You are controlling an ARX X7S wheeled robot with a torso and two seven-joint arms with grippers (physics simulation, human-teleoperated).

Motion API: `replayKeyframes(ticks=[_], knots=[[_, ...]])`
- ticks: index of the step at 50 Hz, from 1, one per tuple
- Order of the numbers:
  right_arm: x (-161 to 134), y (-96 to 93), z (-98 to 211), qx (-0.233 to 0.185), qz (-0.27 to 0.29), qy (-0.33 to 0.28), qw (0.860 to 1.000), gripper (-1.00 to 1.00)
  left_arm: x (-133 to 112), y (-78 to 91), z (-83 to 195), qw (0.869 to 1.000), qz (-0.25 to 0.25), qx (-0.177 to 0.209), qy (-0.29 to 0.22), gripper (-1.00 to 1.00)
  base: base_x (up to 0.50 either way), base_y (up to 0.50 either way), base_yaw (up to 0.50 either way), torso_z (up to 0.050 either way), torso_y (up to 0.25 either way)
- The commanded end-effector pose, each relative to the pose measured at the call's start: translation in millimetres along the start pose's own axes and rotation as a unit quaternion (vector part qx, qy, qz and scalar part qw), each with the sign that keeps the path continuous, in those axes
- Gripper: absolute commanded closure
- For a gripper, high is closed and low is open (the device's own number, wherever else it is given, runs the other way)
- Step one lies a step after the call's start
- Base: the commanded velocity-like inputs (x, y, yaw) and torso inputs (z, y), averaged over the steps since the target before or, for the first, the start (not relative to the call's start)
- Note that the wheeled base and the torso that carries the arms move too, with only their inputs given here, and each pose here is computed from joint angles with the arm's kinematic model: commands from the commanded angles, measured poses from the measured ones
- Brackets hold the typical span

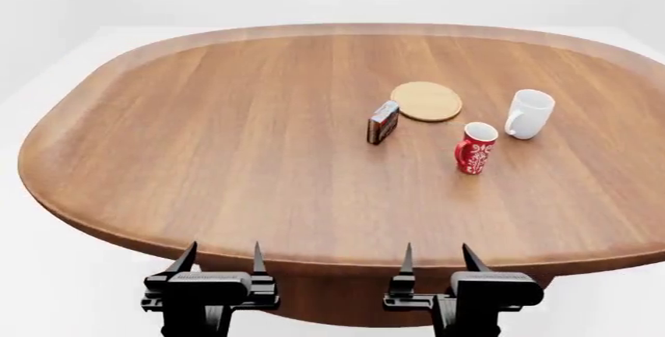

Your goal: Put the chocolate pudding to the left of the plate.

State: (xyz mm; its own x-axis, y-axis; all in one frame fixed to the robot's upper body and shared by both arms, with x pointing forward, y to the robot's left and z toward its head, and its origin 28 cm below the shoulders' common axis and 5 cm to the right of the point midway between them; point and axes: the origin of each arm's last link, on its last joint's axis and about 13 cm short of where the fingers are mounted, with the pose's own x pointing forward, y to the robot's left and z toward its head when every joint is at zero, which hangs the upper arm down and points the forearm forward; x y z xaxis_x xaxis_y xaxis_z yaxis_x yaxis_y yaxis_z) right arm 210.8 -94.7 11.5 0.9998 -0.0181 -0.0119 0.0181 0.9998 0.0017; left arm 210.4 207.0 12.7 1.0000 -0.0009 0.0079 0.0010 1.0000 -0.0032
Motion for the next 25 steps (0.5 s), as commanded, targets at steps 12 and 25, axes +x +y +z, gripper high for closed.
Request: replayKeyframes(ticks=[12,25], knots=[[-8.0,0.5,18.4,0.0,0.001,0.002,1.0,-1.0,-3.3,1.9,16.3,1.0,-0.003,-0.009,0.005,-1.0,0.0,0.0,0.0,0.0,0.0],[-12.1,1.8,33.2,-0.008,0.028,0.009,1.0,-1.0,-10.5,3.3,34.4,1.0,-0.007,-0.011,-0.005,-1.0,0.27,0.0,0.0,0.0,0.0]])
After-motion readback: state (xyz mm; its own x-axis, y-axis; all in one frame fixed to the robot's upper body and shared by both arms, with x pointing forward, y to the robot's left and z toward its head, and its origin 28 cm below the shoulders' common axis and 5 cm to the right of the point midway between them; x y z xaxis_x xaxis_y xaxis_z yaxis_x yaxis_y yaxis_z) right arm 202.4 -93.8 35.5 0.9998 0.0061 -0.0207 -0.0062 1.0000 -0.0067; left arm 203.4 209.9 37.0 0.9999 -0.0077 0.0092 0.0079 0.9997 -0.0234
